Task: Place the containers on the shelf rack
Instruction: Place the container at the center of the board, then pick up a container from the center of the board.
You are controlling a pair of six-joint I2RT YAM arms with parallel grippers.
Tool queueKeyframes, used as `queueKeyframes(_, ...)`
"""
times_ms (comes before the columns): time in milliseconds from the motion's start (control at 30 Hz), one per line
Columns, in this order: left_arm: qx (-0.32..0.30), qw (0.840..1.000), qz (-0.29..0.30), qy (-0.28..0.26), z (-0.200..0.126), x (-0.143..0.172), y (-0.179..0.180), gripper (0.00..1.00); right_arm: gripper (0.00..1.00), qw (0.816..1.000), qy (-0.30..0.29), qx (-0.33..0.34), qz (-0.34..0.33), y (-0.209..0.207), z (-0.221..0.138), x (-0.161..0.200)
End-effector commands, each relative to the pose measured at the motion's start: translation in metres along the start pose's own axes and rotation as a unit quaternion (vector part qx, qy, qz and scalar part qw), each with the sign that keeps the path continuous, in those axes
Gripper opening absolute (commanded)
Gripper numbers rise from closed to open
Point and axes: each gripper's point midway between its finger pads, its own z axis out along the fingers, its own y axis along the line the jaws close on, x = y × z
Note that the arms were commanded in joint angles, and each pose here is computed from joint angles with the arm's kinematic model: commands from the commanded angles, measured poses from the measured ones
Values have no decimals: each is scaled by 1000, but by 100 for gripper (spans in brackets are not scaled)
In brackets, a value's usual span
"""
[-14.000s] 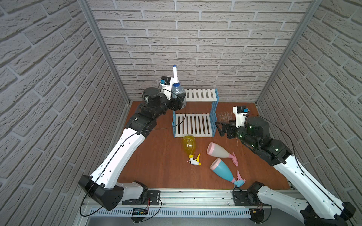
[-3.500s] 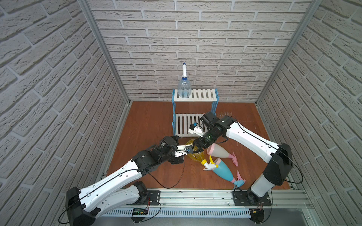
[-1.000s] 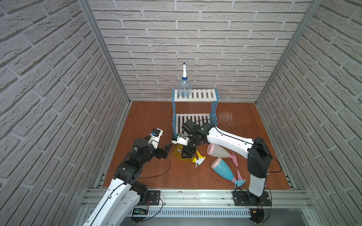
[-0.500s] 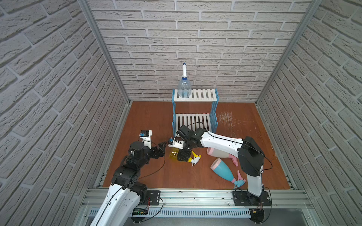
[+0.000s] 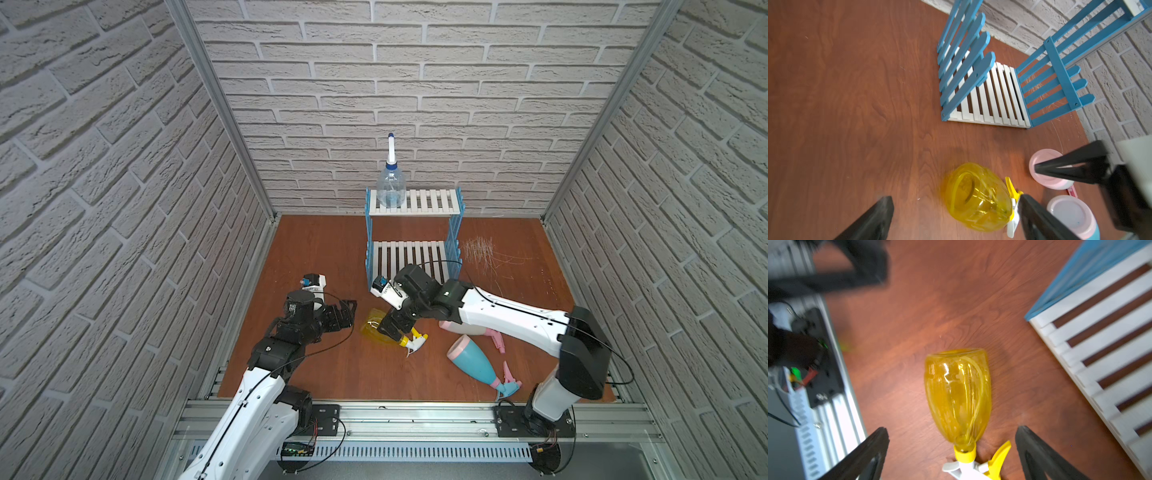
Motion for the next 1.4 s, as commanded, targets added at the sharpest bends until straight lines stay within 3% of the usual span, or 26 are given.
queueKeyframes(0, 71, 997, -8, 9, 11, -10, -27, 98, 97, 987, -26, 17, 157, -6, -19, 7)
queueKeyframes(133, 99, 994, 1, 40, 25, -5, -40, 98, 88, 957, 16, 35, 287, -11, -19, 53)
queueKeyframes(233, 102, 993, 15, 63, 32, 7, -45, 98, 82, 941, 49, 82, 326, -14, -19, 93)
queueKeyframes(367, 96, 993, 19, 68, 40, 11, -41, 96, 80, 939, 94, 130, 305, -8, -9, 121)
queueKeyframes(733, 79, 988, 8, 130, 72, 29, -41, 81, 76, 942, 167, 111, 270, -3, 55, 138)
queueKeyframes(967, 61, 982, -16, 178, 62, 59, -31, 75, 76, 946, 168, 151, 232, -26, 60, 141)
queueKeyframes(1367, 71, 975, -65, 200, 46, 80, -34, 65, 68, 952, 156, 180, 190, -52, 69, 135)
